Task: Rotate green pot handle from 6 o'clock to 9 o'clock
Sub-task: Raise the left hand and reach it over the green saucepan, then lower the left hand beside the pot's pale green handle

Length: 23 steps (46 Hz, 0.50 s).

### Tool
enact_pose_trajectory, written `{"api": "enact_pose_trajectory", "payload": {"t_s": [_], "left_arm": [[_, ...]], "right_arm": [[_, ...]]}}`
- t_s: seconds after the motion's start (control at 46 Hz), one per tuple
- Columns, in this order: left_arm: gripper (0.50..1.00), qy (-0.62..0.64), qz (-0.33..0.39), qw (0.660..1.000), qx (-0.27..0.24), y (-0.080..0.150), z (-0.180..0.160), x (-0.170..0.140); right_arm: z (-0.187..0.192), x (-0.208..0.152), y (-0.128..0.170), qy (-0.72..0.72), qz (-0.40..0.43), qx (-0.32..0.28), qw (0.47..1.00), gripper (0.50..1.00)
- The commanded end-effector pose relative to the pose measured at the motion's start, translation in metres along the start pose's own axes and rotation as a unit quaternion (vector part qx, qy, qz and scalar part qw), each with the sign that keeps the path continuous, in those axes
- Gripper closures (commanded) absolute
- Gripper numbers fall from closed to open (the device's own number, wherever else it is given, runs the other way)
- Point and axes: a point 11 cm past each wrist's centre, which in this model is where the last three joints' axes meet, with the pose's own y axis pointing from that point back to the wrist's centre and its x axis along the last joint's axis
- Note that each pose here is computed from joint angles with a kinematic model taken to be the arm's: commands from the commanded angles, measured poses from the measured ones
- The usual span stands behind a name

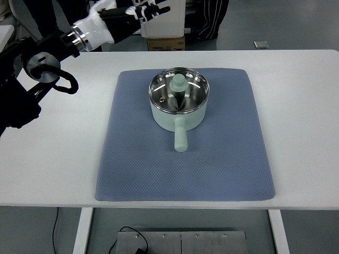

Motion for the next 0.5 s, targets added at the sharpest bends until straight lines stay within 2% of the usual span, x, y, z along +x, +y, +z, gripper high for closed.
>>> {"api": "enact_pose_trajectory", "payload": {"t_s": [0.0, 0.326, 0.478], "left_arm": [[0.5, -0.02, -0.034, 0.999, 0.035, -0.01, -0.011, -0.021], [0.5, -0.085, -0.187, 0.966, 0.158, -0.029, -0.061, -0.104], [0.5, -0.121, -0.215, 0.945, 0.216, -0.03, -0.078, -0.12]], "right_arm": [[0.0, 0.0, 0.0, 0.0, 0.0, 0.0, 1.0, 0.5], [0.0, 0.0, 0.0, 0.0, 0.0, 0.0, 1.0, 0.5], [0.0, 0.0, 0.0, 0.0, 0.0, 0.0, 1.0, 0.5]]}}
